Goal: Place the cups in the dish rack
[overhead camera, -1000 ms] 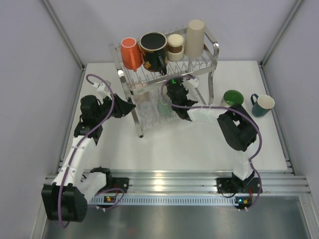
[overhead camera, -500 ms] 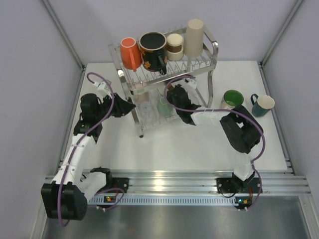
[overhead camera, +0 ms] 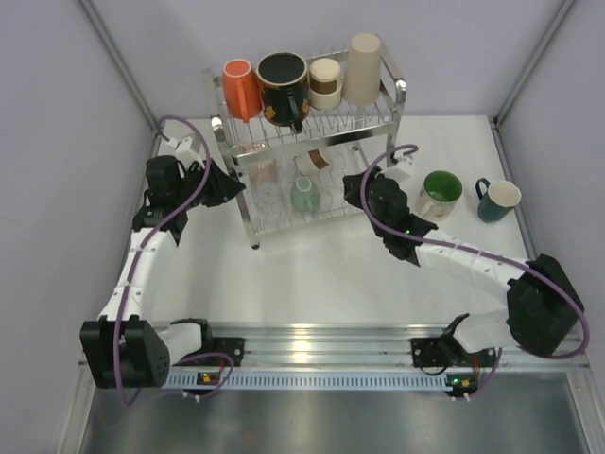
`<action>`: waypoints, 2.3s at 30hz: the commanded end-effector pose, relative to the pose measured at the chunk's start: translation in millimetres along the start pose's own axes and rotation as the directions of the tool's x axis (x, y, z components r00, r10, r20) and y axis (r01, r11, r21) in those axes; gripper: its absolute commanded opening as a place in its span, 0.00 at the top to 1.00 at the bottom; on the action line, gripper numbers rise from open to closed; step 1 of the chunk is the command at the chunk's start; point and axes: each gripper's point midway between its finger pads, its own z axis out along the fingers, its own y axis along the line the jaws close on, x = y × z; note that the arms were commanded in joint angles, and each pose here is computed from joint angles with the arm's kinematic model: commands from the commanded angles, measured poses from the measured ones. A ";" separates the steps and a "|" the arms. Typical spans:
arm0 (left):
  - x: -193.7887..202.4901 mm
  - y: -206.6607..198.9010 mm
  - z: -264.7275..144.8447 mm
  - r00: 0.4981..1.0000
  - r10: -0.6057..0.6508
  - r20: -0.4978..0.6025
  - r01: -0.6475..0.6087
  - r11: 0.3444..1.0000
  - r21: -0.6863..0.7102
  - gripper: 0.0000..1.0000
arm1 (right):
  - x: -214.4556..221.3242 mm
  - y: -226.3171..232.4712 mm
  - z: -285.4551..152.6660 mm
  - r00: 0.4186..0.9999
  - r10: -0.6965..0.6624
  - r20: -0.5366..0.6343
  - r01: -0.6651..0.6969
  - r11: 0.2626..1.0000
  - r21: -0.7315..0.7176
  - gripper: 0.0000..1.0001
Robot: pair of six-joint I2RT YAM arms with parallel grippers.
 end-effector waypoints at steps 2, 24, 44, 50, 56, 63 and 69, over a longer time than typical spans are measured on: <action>-52.5 44.1 -2.6 0.988 -0.033 0.153 0.063 0.978 -0.199 1.00 | -7.0 -36.5 -31.8 0.994 -0.106 0.013 0.105 0.990 0.099 0.83; -52.1 39.0 -8.2 0.991 -0.018 0.129 0.041 0.984 -0.176 1.00 | -73.6 -51.1 5.1 0.936 -0.349 -0.046 0.351 0.935 0.048 0.30; -61.6 50.5 -32.6 0.988 -0.056 0.147 0.093 0.963 -0.255 1.00 | -89.4 -130.0 -48.4 0.981 -0.180 -0.072 0.194 0.912 0.361 0.50; -76.3 31.8 -38.1 0.984 -0.050 0.174 0.086 0.975 -0.203 0.48 | -120.0 -173.6 -58.7 0.989 -0.142 -0.036 0.142 0.867 0.478 0.55; -74.5 21.4 -50.7 0.978 -0.038 0.204 0.078 0.978 -0.192 0.20 | -127.5 -203.3 -18.8 0.973 -0.179 -0.144 0.229 0.806 0.545 0.51; -77.3 4.4 -63.7 0.968 -0.056 0.243 0.096 0.983 -0.156 0.18 | -120.5 -229.8 29.0 0.939 -0.188 -0.286 0.324 0.758 0.566 0.48; -71.4 -11.5 -78.9 0.958 -0.082 0.276 0.119 0.986 -0.121 0.19 | -101.7 -258.7 48.6 0.913 -0.139 -0.384 0.356 0.732 0.581 0.51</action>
